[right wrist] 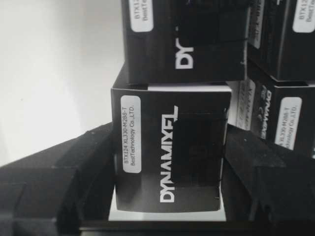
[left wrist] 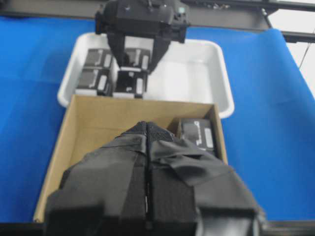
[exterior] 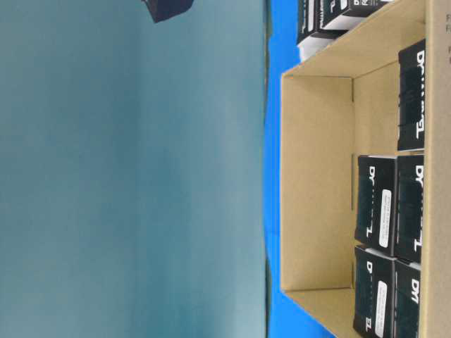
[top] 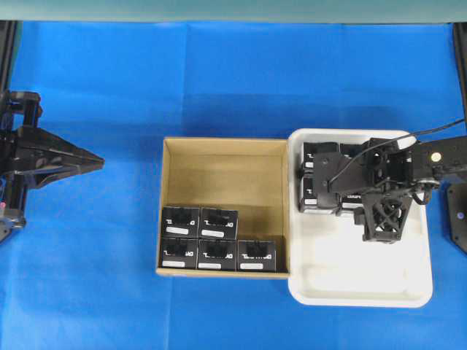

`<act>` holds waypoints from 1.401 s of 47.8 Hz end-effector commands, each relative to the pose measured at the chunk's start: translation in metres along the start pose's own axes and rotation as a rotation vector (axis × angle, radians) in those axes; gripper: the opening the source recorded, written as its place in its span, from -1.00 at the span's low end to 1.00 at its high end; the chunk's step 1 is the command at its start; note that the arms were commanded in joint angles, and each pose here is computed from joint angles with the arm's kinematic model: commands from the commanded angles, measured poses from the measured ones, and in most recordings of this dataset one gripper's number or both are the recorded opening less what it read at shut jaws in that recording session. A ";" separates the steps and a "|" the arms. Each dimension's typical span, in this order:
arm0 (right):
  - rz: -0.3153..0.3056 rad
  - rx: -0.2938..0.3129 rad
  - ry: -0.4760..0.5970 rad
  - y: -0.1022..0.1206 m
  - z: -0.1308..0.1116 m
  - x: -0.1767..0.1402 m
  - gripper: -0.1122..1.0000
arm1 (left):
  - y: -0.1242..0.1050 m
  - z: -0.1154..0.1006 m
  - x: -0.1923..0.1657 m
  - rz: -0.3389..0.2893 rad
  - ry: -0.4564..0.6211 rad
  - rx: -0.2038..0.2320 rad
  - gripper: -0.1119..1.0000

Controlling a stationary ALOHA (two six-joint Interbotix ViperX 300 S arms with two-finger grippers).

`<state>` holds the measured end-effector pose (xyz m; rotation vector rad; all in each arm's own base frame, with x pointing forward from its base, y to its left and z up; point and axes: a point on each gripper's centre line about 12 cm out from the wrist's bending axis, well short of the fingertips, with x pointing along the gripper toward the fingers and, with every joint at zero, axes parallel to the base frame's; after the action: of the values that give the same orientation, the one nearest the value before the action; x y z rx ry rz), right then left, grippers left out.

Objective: Pick the box from inside the cardboard box.
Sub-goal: 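Lower the box into the tray beside the other black boxes, then open the right gripper and raise it away from the tray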

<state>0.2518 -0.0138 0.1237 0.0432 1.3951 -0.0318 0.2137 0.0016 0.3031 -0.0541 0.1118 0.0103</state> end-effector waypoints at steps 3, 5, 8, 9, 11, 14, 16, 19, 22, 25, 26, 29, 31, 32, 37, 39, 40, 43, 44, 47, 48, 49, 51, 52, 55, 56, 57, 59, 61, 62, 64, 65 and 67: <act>-0.003 0.009 -0.006 -0.002 0.002 0.000 0.30 | 0.000 0.005 0.001 0.001 -0.014 0.001 -0.92; -0.003 0.012 -0.005 -0.003 0.002 0.000 0.30 | 0.000 0.005 0.001 0.001 -0.012 0.001 -0.92; -0.003 0.011 -0.006 -0.003 0.002 0.000 0.30 | 0.000 0.005 0.001 0.001 -0.014 0.001 -0.92; -0.003 0.012 -0.009 -0.003 0.003 0.000 0.30 | 0.000 0.005 0.001 -0.001 -0.014 0.002 -0.92; -0.003 0.012 -0.008 -0.003 0.003 0.000 0.30 | 0.000 0.006 0.001 0.000 -0.017 0.001 -0.92; -0.003 0.012 -0.011 -0.003 0.003 -0.001 0.33 | 0.000 0.006 0.001 0.001 -0.015 0.001 -0.92; -0.003 0.012 -0.011 -0.003 0.003 -0.001 0.44 | 0.000 0.006 0.001 0.001 -0.015 0.001 -0.92; -0.003 0.011 -0.009 -0.003 0.003 0.000 0.71 | 0.000 0.005 0.001 -0.001 -0.014 0.002 -0.92; -0.003 0.012 -0.009 -0.003 0.003 0.000 0.85 | 0.000 0.006 0.001 -0.001 -0.015 0.002 -0.92; -0.003 0.011 -0.011 -0.003 0.003 -0.001 0.86 | 0.000 0.006 0.001 0.001 -0.015 0.003 -0.92; -0.003 0.011 -0.011 -0.003 0.004 -0.001 0.85 | 0.000 0.006 0.001 0.000 -0.017 0.001 -0.92; -0.003 0.014 -0.012 -0.003 0.004 -0.001 0.83 | 0.000 0.006 0.001 -0.001 -0.015 0.002 -0.92; -0.003 0.014 -0.012 -0.003 0.004 -0.001 0.83 | 0.000 0.006 0.001 -0.001 -0.017 0.002 -0.92; -0.003 0.014 -0.014 -0.003 0.004 -0.001 0.83 | 0.000 0.006 0.001 -0.001 -0.015 0.002 -0.92; -0.003 0.015 -0.022 -0.003 0.005 -0.004 0.83 | 0.000 0.006 0.001 -0.001 -0.017 0.000 -0.92; -0.004 0.015 -0.031 -0.003 0.007 -0.008 0.83 | 0.000 0.007 0.001 -0.001 -0.018 0.000 -0.92; -0.003 0.015 -0.034 -0.003 0.007 -0.010 0.83 | 0.000 0.007 0.001 -0.001 -0.018 0.000 -0.92; -0.003 0.014 -0.042 -0.003 0.010 -0.018 0.83 | 0.000 0.006 0.001 -0.001 -0.017 0.000 -0.92; -0.003 0.014 -0.043 -0.003 0.010 -0.020 0.83 | 0.000 0.007 0.001 -0.001 -0.018 0.002 -0.92; -0.003 0.017 -0.052 -0.004 0.012 -0.031 0.83 | 0.000 0.007 0.001 -0.001 -0.018 0.000 -0.92; -0.003 0.016 -0.058 -0.004 0.014 -0.035 0.83 | 0.000 0.006 0.001 -0.001 -0.017 0.000 -0.92; -0.004 0.018 -0.062 -0.004 0.014 -0.039 0.83 | 0.000 0.006 0.001 -0.001 -0.017 0.000 -0.92; -0.004 0.019 -0.074 -0.004 0.015 -0.049 0.83 | 0.000 0.007 0.001 -0.001 -0.018 0.002 -0.92; -0.004 0.018 -0.080 -0.004 0.016 -0.054 0.83 | 0.000 0.006 0.001 -0.001 -0.017 0.002 -0.92; -0.004 0.017 -0.108 -0.004 0.019 -0.069 0.83 | 0.000 0.006 0.001 -0.001 -0.017 0.002 -0.92; -0.004 0.017 -0.120 -0.004 0.020 -0.074 0.83 | 0.000 0.006 0.001 -0.001 -0.015 0.002 -0.92; -0.004 0.017 -0.134 -0.004 0.020 -0.079 0.83 | 0.000 0.007 0.001 0.000 -0.018 0.001 -0.92; -0.005 0.018 -0.161 -0.004 0.022 -0.089 0.83 | 0.000 0.006 0.001 -0.001 -0.017 0.002 -0.92; -0.006 0.017 -0.197 -0.004 0.023 -0.099 0.83 | 0.000 0.006 0.001 -0.001 -0.015 0.002 -0.92; -0.006 0.017 -0.216 -0.004 0.023 -0.104 0.83 | 0.000 0.006 0.001 -0.001 -0.017 0.002 -0.92; -0.008 0.019 -0.253 -0.004 0.023 -0.112 0.83 | 0.000 0.006 0.001 -0.001 -0.015 0.002 -0.92; -0.010 0.023 -0.270 -0.005 0.022 -0.115 0.83 | 0.000 0.006 0.001 -0.001 -0.015 0.003 -0.92; -0.012 0.027 -0.302 -0.007 0.021 -0.121 0.83 | 0.000 0.006 0.001 -0.001 -0.015 0.003 -0.92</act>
<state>0.2512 -0.0189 0.2309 0.0482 1.1632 -0.0521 0.2137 0.0016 0.3031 -0.0541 0.1118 0.0103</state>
